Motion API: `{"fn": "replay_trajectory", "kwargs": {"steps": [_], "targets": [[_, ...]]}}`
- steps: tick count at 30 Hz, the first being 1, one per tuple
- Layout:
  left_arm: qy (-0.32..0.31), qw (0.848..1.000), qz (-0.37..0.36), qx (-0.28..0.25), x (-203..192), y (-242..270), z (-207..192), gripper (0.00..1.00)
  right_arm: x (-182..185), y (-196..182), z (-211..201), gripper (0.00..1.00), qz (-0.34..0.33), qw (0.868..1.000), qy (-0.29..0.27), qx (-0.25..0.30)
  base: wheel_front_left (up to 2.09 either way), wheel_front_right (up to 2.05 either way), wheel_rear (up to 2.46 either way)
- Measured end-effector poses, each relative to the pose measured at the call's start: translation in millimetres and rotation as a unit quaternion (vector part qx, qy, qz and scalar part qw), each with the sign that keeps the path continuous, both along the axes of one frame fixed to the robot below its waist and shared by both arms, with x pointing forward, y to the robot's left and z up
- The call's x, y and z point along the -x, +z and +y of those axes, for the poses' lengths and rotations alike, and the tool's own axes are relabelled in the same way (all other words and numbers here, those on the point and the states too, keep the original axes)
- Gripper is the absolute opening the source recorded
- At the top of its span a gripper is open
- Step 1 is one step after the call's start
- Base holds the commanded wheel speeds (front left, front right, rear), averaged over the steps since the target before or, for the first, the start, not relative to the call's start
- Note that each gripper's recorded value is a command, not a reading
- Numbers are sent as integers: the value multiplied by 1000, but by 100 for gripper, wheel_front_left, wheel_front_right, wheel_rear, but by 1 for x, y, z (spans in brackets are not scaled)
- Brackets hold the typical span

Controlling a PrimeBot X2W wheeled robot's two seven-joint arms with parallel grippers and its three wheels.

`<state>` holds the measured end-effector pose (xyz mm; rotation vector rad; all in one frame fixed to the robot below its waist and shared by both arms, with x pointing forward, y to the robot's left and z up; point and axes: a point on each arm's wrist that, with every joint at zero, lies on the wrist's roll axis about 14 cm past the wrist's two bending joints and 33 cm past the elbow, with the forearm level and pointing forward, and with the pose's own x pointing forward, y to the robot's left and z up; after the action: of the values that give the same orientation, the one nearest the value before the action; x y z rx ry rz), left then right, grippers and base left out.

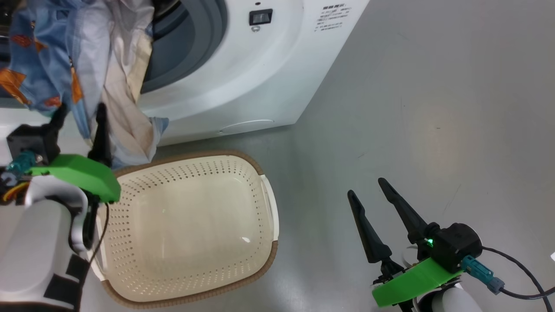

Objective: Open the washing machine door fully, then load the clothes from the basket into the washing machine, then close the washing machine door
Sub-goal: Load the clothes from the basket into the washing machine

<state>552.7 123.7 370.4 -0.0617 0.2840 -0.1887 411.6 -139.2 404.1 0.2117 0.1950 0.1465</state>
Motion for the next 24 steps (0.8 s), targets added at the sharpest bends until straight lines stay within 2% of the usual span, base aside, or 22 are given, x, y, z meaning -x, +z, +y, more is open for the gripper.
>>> {"fn": "replay_trajectory", "kwargs": {"steps": [13,14,16,17,24], "targets": [[2,1000,4,-26,-14,-12,5,100,-1,-8,0,100,10,1000,1,0,0,0,0],[1,1000,3,-26,-15,-13,4,84,-1,-8,0,100,10,1000,1,0,0,0,0],[-2,1000,2,-27,-18,-13,1,42,-4,-7,0,100,6,1000,1,1,0,0,0],[-2,1000,1,-26,-19,-13,0,0,-5,-7,0,100,6,1000,1,1,0,0,0],[-8,1000,-5,-23,-24,-10,-5,0,-4,-7,-1,100,7,1000,0,2,0,0,0]]}}
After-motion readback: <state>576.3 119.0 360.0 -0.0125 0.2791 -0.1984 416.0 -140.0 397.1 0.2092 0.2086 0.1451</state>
